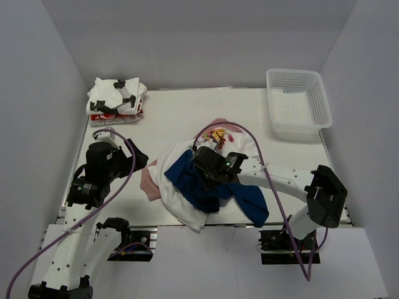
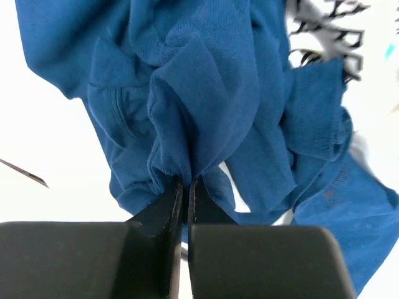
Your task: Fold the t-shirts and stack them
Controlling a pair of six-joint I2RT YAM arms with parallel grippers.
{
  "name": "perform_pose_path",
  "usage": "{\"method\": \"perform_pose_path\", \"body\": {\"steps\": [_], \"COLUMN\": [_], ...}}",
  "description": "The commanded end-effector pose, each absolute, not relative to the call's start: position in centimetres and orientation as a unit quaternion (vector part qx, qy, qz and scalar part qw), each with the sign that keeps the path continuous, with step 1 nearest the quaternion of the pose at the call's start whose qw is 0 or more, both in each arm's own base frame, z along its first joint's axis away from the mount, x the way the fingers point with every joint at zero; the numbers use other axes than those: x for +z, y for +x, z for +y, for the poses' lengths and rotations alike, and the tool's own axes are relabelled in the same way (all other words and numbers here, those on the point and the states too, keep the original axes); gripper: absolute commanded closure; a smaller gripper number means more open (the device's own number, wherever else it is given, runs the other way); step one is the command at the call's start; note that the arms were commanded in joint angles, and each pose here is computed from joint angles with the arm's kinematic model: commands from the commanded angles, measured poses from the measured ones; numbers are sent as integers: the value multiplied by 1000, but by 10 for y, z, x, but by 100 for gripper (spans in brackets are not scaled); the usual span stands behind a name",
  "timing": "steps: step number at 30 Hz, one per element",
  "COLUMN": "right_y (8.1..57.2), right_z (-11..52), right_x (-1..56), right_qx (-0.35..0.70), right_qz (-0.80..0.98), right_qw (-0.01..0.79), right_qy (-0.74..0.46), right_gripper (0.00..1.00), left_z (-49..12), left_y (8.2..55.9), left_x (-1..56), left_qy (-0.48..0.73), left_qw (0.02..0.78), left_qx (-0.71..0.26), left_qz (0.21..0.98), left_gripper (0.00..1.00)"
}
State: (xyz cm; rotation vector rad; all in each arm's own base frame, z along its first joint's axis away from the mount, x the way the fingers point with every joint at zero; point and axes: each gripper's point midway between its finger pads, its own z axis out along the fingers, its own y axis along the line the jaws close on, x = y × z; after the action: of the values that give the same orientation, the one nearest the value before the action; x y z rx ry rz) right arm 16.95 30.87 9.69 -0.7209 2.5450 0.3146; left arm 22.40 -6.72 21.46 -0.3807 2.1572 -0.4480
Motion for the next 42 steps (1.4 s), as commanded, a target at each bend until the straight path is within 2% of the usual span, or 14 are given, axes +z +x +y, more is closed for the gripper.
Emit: {"method": "perform_pose_path", "body": {"steps": [1, 6, 12, 18, 19, 20, 23, 28, 32, 34, 39, 40, 41, 42], "right_y": [179, 226, 303, 338, 343, 346, 365, 419, 501, 553, 602, 603, 596, 595], "right_z": [297, 274, 204, 111, 95, 75, 41, -10, -23, -6, -12, -15, -21, -14], "right_x": [110, 188, 375, 519, 522, 550, 576, 583, 526, 463, 332, 328, 311, 304], "right_qx": [78, 72, 101, -15, -85, -88, -178, -270, -257, -201, -145, -149, -154, -133], "right_qz": [931, 897, 779, 636, 635, 590, 558, 508, 569, 642, 765, 775, 798, 809], "right_qw": [255, 402, 619, 762, 760, 785, 790, 794, 763, 733, 625, 610, 578, 568], "right_qy": [-251, -166, 10, 119, 107, 168, 181, 196, 167, 99, 59, 69, 73, 71], "right_gripper": [100, 100, 100, 100, 100, 100, 100, 100, 100, 100, 100, 92, 73, 43], "left_z": [-64, -64, -74, -78, -80, -81, -81, -78, -79, -79, -80, -80, -80, -80], "left_y": [223, 224, 234, 242, 244, 244, 244, 247, 248, 248, 247, 247, 247, 247], "left_x": [210, 208, 193, 173, 172, 170, 170, 171, 168, 166, 162, 162, 162, 162], "left_qy": [-160, -161, -170, -172, -170, -169, -169, -173, -174, -174, -173, -173, -169, -169], "left_qw": [434, 431, 395, 355, 354, 348, 348, 351, 346, 342, 332, 332, 332, 332], "left_qx": [-173, -172, -186, -177, -182, -184, -184, -175, -173, -172, -173, -173, -172, -172], "left_qz": [869, 871, 883, 902, 901, 904, 904, 903, 906, 907, 911, 911, 912, 912], "left_gripper": [0, 0, 0, 0, 0, 0, 0, 0, 0, 0, 0, 0, 0, 0]}}
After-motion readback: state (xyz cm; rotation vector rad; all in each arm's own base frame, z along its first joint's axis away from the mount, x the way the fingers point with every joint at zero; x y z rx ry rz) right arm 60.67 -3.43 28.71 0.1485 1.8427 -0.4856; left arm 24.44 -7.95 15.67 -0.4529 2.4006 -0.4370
